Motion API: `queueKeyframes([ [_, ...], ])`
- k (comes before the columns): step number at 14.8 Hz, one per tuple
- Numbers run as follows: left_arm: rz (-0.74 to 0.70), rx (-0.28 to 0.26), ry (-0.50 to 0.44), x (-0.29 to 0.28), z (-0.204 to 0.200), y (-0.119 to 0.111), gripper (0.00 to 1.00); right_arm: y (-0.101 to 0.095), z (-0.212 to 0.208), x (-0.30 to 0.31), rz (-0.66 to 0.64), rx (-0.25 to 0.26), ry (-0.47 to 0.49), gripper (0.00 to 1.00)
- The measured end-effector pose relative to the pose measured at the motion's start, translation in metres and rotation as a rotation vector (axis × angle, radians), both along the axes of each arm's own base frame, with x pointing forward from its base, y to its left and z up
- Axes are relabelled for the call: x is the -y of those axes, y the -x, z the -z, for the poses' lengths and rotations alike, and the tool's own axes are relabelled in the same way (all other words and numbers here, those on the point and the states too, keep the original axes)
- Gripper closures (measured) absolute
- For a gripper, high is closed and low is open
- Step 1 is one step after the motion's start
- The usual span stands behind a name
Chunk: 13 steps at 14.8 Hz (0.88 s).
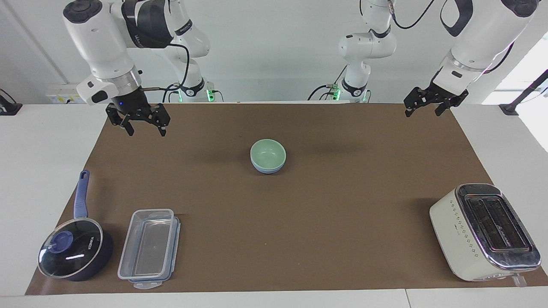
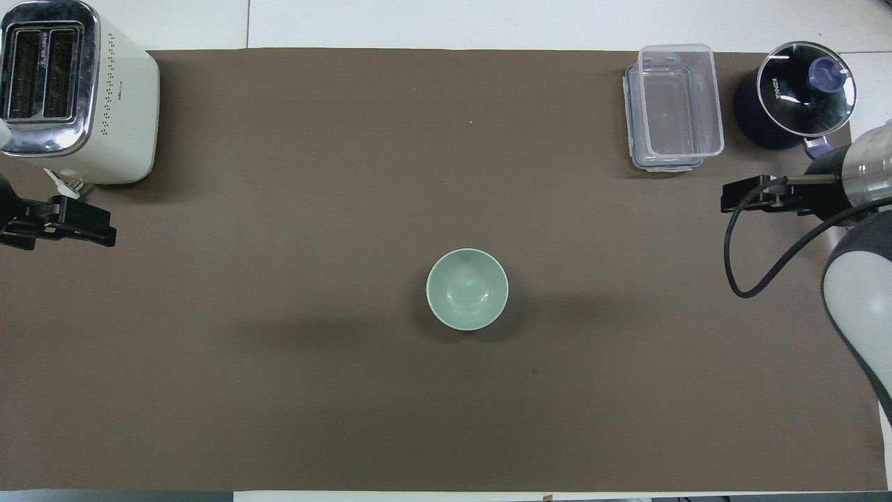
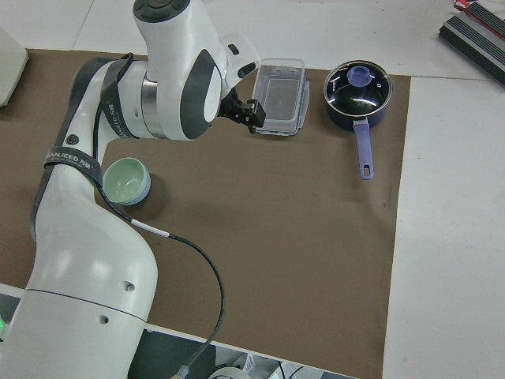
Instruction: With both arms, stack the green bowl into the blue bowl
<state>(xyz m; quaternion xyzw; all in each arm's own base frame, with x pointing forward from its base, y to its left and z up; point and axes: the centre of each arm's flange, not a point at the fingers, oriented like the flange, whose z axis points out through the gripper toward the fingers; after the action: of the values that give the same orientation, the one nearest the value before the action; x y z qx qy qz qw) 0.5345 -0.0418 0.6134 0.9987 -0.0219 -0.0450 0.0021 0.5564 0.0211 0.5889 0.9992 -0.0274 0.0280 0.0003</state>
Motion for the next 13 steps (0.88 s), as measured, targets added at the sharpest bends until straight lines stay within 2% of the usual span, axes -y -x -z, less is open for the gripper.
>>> queueKeyframes([
  [5, 0.000, 0.000, 0.000, 0.000, 0.000, 0.000, 0.00, -0.009, -0.019, 0.004, -0.003, -0.055, 0.042, 0.00],
  [13, 0.000, 0.000, 0.000, 0.000, 0.000, 0.000, 0.00, -0.004, -0.012, 0.004, -0.002, -0.111, 0.045, 0.00],
])
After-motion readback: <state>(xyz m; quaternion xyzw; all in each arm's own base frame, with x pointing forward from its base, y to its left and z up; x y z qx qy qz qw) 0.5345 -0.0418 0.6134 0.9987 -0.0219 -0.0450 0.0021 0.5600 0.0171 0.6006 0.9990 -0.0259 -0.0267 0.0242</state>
